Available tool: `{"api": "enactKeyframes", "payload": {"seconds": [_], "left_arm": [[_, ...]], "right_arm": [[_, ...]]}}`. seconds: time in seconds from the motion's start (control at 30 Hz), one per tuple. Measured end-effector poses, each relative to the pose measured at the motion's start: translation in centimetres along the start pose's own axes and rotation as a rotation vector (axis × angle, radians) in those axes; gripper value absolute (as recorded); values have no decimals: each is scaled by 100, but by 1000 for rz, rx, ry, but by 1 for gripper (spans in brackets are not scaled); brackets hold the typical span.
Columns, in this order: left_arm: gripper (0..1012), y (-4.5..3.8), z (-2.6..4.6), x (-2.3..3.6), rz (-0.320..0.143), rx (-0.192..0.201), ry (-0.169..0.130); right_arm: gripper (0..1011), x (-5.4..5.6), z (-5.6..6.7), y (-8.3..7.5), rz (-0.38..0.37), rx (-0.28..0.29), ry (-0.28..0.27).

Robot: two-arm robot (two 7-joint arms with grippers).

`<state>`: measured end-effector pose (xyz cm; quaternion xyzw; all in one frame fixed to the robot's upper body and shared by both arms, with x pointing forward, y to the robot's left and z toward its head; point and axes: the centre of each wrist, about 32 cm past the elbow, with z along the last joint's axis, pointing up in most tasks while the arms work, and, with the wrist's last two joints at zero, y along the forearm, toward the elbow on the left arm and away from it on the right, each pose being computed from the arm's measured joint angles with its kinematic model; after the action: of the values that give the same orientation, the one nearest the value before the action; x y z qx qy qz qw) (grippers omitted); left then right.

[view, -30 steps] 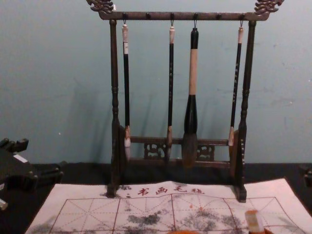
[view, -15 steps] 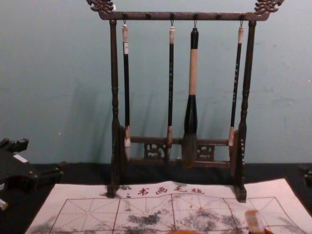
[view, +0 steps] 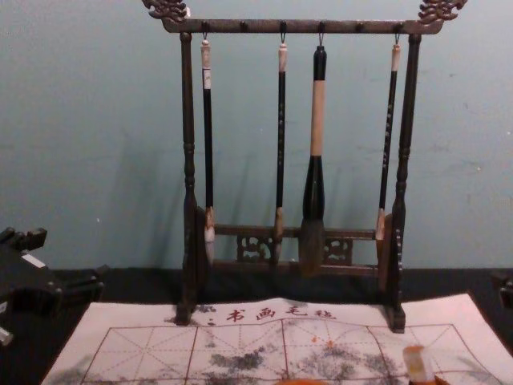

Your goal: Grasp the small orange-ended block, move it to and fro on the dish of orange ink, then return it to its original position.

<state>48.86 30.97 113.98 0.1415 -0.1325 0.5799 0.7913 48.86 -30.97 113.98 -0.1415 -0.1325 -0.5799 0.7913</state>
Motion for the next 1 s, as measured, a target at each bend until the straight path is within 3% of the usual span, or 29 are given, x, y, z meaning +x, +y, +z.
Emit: {"api": "enactKeyframes", "payload": {"seconds": [0.27,0.43,0.73,1.0], "left_arm": [[1001,0,0,0,0,0,0],[1001,0,0,0,0,0,0],[1001,0,0,0,0,0,0],[1001,0,0,0,0,0,0]], "right_arm": [[1002,0,1,-1,0,1,0],[1002,15,80,-30,33,43,12],[1002,-39,279,-182,183,97,128],[1002,-153,310,-249,307,84,191]]}}
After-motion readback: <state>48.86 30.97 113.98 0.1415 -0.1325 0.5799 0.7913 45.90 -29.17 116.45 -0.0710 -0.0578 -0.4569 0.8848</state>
